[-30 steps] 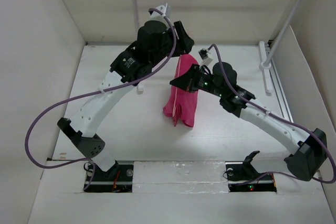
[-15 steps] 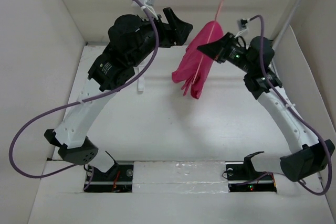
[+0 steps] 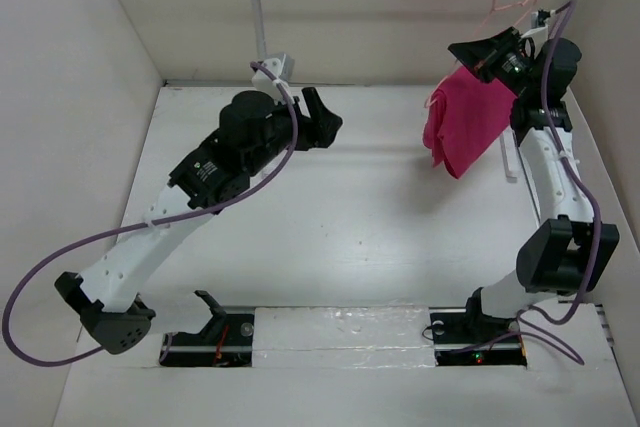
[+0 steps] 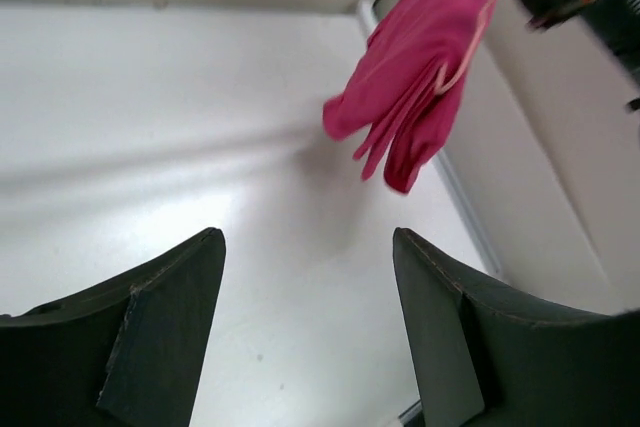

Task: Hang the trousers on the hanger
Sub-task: Hang the hanger with trousers onto the clothesline

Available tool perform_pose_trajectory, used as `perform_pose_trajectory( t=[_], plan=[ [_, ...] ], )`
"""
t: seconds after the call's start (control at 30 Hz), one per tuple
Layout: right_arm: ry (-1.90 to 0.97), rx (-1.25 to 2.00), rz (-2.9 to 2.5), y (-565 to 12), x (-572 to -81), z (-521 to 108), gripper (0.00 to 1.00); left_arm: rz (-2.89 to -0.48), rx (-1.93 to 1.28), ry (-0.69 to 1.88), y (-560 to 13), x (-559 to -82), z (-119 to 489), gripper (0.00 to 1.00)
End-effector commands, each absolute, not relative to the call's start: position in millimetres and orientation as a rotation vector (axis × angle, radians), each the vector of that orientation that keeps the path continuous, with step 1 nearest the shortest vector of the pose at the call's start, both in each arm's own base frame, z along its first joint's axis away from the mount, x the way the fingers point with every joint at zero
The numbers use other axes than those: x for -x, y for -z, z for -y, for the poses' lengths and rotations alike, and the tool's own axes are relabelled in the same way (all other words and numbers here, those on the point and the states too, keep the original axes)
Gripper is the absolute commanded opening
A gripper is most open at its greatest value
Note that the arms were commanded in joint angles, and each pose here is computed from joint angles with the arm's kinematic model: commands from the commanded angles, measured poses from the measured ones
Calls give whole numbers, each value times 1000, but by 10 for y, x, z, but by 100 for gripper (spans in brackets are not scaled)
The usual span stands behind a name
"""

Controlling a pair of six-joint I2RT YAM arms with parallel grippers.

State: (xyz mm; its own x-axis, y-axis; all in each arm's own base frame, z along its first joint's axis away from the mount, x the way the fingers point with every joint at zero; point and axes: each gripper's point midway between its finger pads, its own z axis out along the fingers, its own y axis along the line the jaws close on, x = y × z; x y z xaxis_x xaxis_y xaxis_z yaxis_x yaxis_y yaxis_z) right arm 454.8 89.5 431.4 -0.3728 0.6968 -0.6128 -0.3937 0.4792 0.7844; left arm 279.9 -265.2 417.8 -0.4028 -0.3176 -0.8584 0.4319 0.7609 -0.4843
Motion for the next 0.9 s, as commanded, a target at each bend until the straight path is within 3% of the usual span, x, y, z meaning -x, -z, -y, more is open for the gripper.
perform_pose_trajectory(
  t=[0.0,0.2,0.87],
  plan=[
    [-1164,13,-1263,-5375,-4168,-862,0,-1827,-64,856,-4053,-2733,2653,63],
    [-1186,-6,-1248,-5332,-4404,-716,0,-1899,-70,844,-3694,-2722,2689,62],
    [-1152,-179,-1253,-4931,-4991,105,0,-1961,-90,852,-3434,-2765,2821,61]
  ],
)
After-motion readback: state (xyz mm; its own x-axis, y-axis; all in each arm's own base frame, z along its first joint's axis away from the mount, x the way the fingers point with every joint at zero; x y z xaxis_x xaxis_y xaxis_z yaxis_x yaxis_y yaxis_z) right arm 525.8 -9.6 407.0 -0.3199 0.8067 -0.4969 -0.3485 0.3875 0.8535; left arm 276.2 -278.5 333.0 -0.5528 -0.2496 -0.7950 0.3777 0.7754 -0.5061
